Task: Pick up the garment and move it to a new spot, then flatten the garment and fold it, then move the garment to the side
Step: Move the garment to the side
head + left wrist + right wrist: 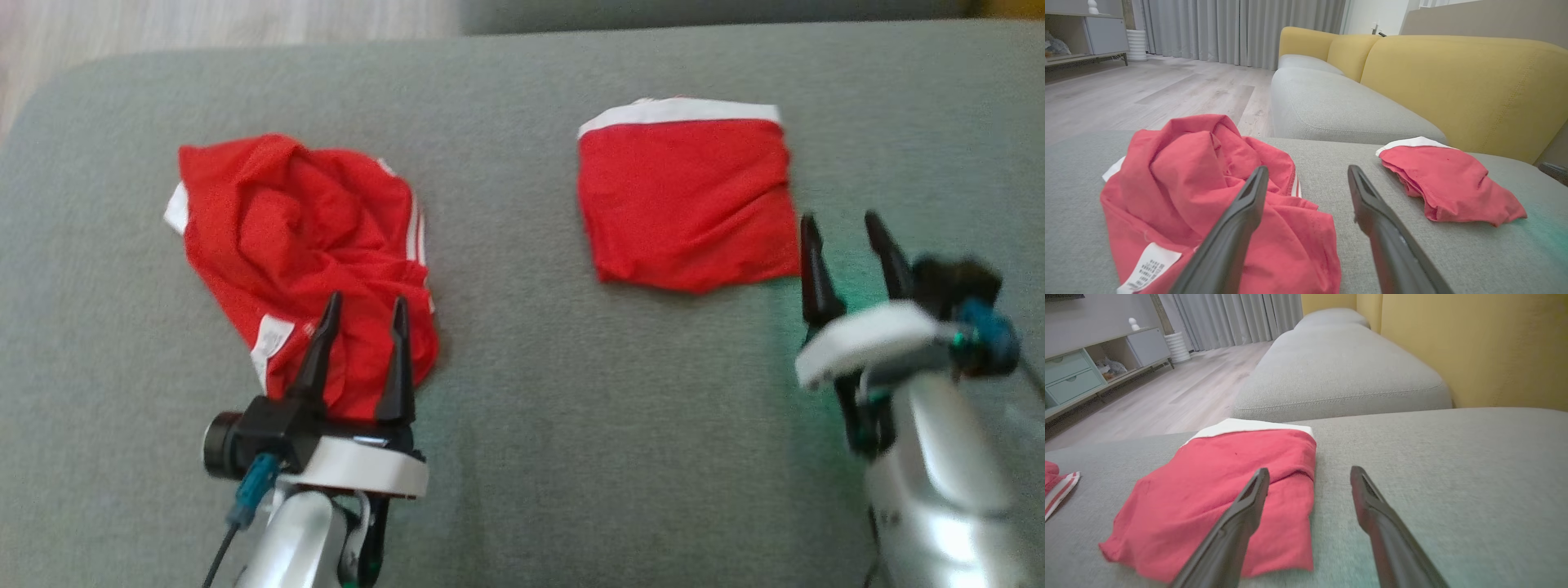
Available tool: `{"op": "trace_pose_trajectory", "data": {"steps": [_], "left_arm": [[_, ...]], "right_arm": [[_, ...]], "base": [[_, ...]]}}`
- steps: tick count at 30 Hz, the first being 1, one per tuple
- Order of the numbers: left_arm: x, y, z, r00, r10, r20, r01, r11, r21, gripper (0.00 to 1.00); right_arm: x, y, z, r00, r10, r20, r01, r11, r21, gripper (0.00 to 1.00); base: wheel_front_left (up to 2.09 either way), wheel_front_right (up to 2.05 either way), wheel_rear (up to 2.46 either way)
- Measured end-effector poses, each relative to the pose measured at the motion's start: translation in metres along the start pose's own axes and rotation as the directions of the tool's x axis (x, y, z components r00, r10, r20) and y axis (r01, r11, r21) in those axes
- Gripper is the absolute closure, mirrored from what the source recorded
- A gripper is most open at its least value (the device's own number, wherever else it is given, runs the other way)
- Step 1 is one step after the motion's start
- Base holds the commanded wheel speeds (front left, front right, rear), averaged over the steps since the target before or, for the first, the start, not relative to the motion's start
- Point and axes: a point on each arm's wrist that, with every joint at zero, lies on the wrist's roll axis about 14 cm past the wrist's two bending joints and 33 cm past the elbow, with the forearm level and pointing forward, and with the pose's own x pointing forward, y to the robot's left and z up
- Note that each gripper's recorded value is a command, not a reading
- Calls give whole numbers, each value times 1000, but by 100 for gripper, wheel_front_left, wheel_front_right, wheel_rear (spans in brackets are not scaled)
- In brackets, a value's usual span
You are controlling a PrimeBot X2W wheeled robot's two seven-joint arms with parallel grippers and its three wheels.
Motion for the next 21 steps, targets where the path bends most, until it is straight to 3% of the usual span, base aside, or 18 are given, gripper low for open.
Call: {"op": "trace_pose_trajectory", "data": {"steps": [8, 16, 17, 18, 21], "left_arm": [[5, 14, -3, 999, 33, -12, -33, 999, 3, 0], [-4, 30, -12, 995, 85, -42, -85, 996, 8, 0], [-4, 31, -12, 995, 86, -42, -86, 996, 5, 0], [-4, 31, -11, 995, 88, -41, -88, 996, 3, 0], [-5, 30, -9, 995, 89, -33, -89, 996, 5, 0]], "right_arm": [[54, 8, -29, 980, 5, -200, 7, 998, 60, 0], [75, 22, -56, 941, 31, -338, -17, 999, 43, 0], [75, 22, -57, 938, 31, -346, -23, 999, 27, 43], [76, 22, -56, 939, 31, -343, -27, 1000, 16, 100], [73, 21, -53, 946, 28, -323, -37, 999, -21, 100]], "base": [[0, 0, 0], [0, 0, 0], [0, 0, 0], [0, 0, 0], [0, 0, 0]]}}
